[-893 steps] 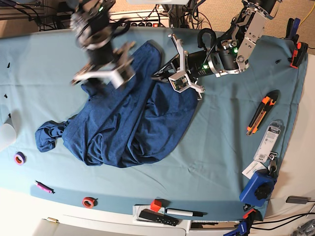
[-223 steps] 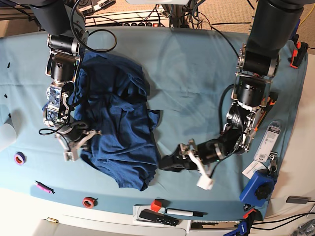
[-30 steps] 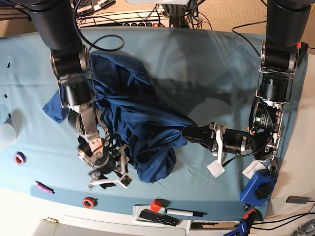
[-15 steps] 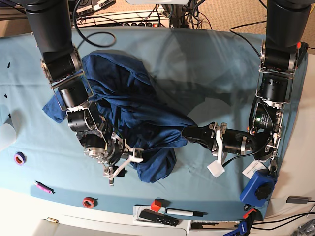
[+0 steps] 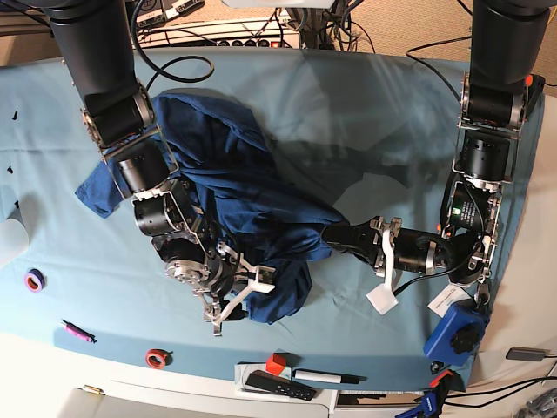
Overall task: Layout the t-shirt on the table in an organized manner, then fold the t-shirt properly
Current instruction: 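Grasp the shirt with the right gripper and pull it toward the table edge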
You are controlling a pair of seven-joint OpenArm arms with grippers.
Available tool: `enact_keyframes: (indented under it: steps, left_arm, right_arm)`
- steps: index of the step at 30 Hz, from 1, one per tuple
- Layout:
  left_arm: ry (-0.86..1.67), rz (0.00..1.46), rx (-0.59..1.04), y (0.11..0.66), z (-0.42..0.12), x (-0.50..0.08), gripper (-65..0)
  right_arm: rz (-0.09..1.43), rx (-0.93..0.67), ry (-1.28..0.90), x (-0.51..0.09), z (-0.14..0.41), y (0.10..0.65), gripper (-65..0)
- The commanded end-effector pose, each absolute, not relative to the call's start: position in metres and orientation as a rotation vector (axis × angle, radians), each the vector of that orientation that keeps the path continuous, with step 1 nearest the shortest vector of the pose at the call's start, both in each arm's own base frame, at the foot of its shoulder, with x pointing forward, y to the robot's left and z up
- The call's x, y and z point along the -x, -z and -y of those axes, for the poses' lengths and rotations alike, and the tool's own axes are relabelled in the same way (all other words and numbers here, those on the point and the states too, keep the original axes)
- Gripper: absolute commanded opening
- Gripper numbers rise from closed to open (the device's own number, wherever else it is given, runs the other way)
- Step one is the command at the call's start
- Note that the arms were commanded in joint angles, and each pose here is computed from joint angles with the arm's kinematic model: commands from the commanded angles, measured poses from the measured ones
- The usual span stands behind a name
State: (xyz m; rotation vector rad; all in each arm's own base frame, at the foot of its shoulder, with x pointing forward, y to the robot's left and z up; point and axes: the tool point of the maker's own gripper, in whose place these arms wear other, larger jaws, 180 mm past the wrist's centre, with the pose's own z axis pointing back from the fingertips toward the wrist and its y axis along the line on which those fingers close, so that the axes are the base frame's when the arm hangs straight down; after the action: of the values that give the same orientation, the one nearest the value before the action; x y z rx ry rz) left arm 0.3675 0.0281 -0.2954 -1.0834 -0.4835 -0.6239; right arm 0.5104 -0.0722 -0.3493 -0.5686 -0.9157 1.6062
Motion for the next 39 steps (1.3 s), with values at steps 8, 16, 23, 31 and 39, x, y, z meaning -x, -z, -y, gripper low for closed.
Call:
enact_keyframes:
  steps: [8, 16, 23, 31, 39]
  left_arm:
    - [0.635, 0.552, 1.102, 0.272, -0.028, -0.380, -65.0]
    - [0.635, 0.552, 1.102, 0.272, -0.028, -0.380, -65.0]
    - [0.635, 0.553, 1.102, 0.272, -0.028, -0.380, -65.0]
    - [0.635, 0.553, 1.103, 0.272, -0.028, -0.381, -65.0]
    - [0.634, 0.555, 1.104, 0.272, -0.028, -0.381, -65.0]
  right_arm:
    - [0.996, 0.596, -1.596, -0.526, 0.059, 0.320, -31.7]
    - [1.011, 0.578, -1.604, -0.525, 0.051, 0.319, -44.2]
    - [1.010, 0.593, -1.586, -0.526, 0.048, 0.317, -65.0]
    - [1.037, 0.605, -1.565, -0.533, 0.047, 0.305, -65.0]
    - [1.036, 0.567, -1.470, -0.537, 0.050, 0.301, -36.1]
